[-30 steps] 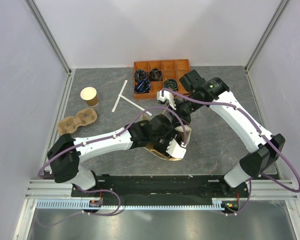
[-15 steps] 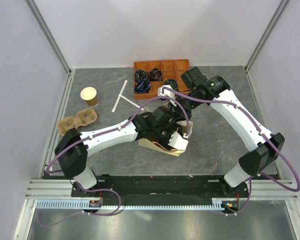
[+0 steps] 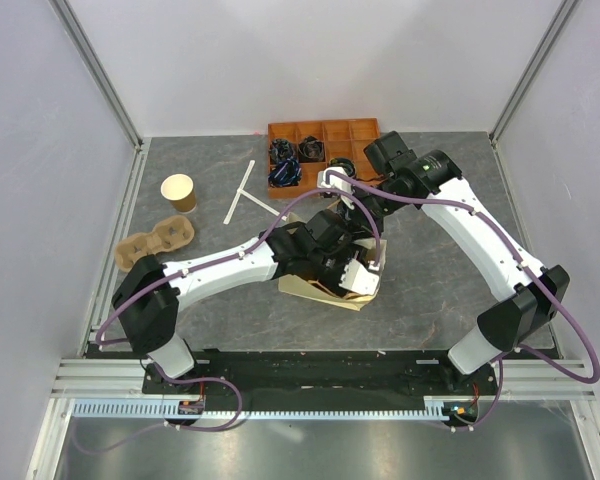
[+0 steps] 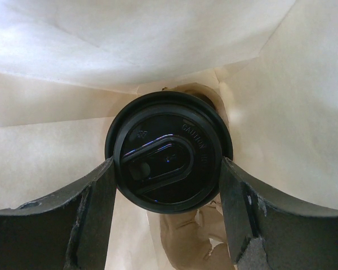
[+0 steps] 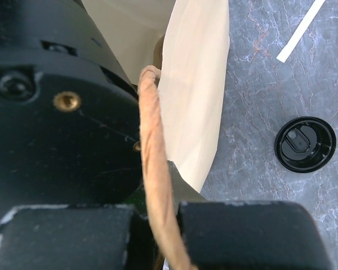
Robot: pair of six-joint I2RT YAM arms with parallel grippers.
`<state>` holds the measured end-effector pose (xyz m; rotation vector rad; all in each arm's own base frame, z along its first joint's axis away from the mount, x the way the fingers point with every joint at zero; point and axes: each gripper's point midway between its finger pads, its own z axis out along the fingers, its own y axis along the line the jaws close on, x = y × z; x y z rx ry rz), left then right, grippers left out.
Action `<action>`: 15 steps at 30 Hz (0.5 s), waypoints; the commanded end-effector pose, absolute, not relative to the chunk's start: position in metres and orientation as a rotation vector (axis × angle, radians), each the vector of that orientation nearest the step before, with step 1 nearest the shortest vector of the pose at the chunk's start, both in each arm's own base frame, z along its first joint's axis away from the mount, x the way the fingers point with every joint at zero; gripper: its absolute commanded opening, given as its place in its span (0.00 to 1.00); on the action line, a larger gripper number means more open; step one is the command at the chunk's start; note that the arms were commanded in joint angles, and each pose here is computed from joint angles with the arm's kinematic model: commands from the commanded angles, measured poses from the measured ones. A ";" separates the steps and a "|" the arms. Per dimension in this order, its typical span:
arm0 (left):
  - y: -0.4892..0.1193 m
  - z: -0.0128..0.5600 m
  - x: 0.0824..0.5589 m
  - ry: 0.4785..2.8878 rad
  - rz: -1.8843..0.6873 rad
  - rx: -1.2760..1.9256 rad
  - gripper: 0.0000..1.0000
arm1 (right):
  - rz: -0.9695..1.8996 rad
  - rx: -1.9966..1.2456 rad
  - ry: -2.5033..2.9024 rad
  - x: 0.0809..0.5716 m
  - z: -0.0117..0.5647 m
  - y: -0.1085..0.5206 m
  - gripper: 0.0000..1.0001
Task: Pack the takeout coffee
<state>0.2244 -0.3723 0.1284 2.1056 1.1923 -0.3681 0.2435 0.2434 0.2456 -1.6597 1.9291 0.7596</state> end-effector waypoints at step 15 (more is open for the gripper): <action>-0.344 0.107 0.236 1.412 -0.284 2.047 0.77 | 0.902 -1.731 2.028 0.209 0.224 0.240 0.00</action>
